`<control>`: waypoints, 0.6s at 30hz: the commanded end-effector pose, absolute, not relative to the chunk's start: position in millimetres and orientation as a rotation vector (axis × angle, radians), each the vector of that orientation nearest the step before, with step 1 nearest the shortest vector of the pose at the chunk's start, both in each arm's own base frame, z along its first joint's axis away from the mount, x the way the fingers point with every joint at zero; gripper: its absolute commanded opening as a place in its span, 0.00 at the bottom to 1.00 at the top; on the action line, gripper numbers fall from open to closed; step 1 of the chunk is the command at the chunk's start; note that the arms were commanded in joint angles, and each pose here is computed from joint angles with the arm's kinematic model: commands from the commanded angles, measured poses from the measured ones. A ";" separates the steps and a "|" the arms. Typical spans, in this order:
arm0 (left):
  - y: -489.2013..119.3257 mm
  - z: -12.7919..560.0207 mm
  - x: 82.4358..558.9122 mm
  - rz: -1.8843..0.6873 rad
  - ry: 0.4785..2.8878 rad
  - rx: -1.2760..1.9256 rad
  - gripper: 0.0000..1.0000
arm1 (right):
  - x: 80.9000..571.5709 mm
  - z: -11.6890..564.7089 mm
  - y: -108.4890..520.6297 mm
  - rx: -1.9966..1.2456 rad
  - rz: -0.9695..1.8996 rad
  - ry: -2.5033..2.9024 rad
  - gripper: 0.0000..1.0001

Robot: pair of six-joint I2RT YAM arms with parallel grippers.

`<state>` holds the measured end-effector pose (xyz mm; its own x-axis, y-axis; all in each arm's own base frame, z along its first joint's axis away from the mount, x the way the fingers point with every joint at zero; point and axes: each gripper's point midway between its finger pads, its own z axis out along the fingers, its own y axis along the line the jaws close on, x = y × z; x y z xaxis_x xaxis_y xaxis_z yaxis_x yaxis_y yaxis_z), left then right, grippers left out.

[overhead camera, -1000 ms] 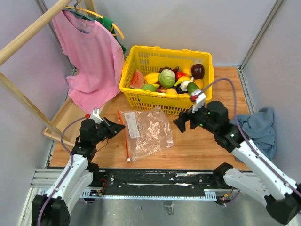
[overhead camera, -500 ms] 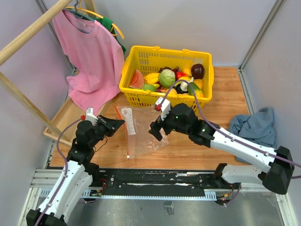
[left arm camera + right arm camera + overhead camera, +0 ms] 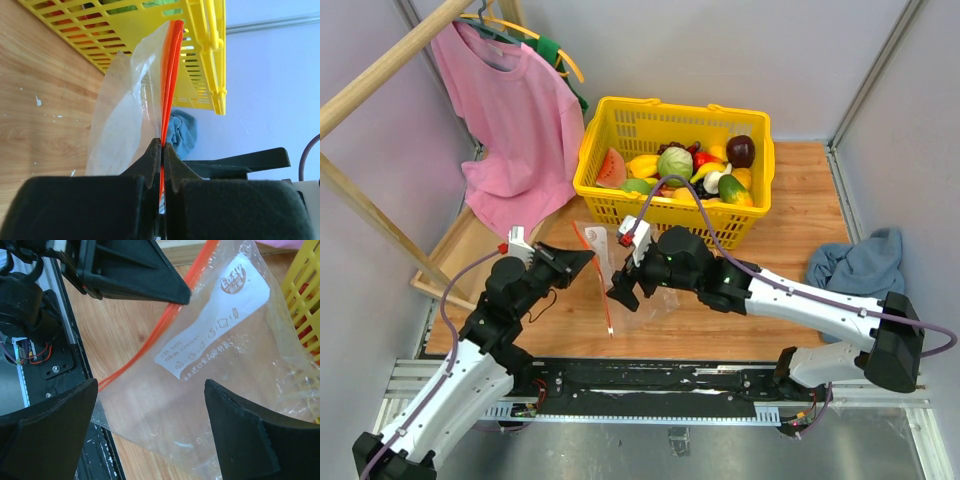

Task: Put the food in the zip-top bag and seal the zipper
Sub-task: Open the zipper of the food storage bag.

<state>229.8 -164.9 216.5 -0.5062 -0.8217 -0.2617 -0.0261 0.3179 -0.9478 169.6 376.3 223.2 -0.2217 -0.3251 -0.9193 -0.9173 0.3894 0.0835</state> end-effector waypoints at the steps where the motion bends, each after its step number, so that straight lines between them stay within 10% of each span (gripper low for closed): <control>1: -168.3 234.1 235.8 -1.271 1.743 -0.762 0.00 | 159.6 242.4 393.5 -1.103 0.896 1.689 0.88; 18: -179.2 237.6 240.3 -1.242 1.767 -0.722 0.00 | 184.8 192.5 365.8 -1.126 0.587 1.879 0.57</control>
<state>236.6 -180.3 217.2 -0.5147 -0.8096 -0.2821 -0.0403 0.3515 -0.9353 180.1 374.0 199.8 -0.2448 -0.4254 -0.8713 -0.8899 0.4554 0.0277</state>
